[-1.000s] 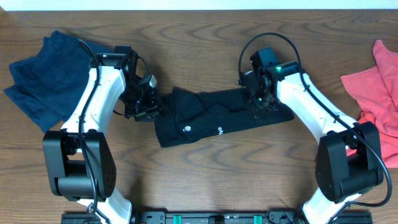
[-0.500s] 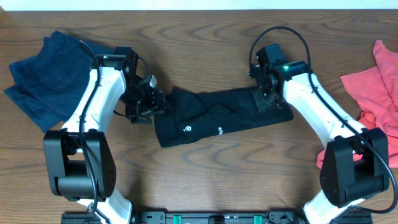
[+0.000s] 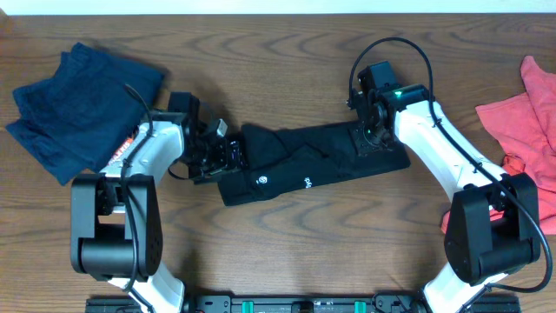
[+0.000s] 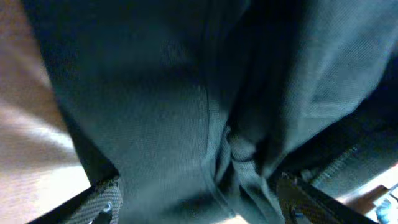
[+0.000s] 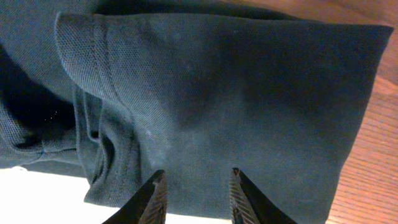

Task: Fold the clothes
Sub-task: 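Fold the left end rightward over the middle with the left gripper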

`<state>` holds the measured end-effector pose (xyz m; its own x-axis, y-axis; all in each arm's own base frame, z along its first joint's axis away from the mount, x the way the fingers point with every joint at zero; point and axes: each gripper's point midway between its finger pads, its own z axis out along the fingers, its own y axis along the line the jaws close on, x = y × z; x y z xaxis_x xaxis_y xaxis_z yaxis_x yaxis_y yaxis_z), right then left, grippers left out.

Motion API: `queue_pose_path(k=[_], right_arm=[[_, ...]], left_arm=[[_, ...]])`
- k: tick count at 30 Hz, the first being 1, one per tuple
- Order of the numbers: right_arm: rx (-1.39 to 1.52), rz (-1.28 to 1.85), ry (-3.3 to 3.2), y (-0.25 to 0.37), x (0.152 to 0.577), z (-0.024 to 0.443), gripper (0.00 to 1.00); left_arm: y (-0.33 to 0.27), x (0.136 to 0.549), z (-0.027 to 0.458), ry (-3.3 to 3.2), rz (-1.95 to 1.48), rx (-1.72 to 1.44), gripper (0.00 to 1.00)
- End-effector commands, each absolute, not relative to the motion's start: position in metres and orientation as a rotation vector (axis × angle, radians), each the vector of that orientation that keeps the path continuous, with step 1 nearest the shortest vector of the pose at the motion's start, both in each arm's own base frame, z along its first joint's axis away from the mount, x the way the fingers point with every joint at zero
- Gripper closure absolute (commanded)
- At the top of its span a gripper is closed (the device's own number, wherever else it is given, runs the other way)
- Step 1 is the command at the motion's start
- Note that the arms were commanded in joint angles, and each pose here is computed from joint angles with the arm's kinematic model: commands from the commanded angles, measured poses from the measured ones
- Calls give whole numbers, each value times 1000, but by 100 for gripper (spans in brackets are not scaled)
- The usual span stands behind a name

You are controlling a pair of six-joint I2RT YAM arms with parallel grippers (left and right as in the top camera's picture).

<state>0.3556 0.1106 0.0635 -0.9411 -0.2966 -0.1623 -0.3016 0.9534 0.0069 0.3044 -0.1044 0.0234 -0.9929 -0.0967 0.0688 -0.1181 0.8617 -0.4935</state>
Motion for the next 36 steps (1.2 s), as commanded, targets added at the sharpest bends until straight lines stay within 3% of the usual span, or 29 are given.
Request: queue_pose_path(k=[1,10,12,17,18,25,31,36], right_arm=[[-442,61,2956,115,354,61,68],[-446,89,2953,119,354,61,69],[-447,90,2954,119,353,61,69],[-448,89,2955,119,353,61,69],[-448,89,2954,119,354,61,69],[-401,84,2960,116,355,61,77],[-301,77,2966,97,361,63,76],[-401,72,2989,90,353,62,77]], left_arm=[[-111,298,12,-2950,818,239,18],[-141,299,-10,-2922,814,233,20],[-151,299,-11,-2921,842,189,32],[-161,300,-11,-2938,854,137,88],[-160,300,-11,-2938,854,141,94],[-120,308,8,-2945,793,310,94],[-40,308,38,-2934,553,607,94],[7,310,81,-2947,380,710,94]])
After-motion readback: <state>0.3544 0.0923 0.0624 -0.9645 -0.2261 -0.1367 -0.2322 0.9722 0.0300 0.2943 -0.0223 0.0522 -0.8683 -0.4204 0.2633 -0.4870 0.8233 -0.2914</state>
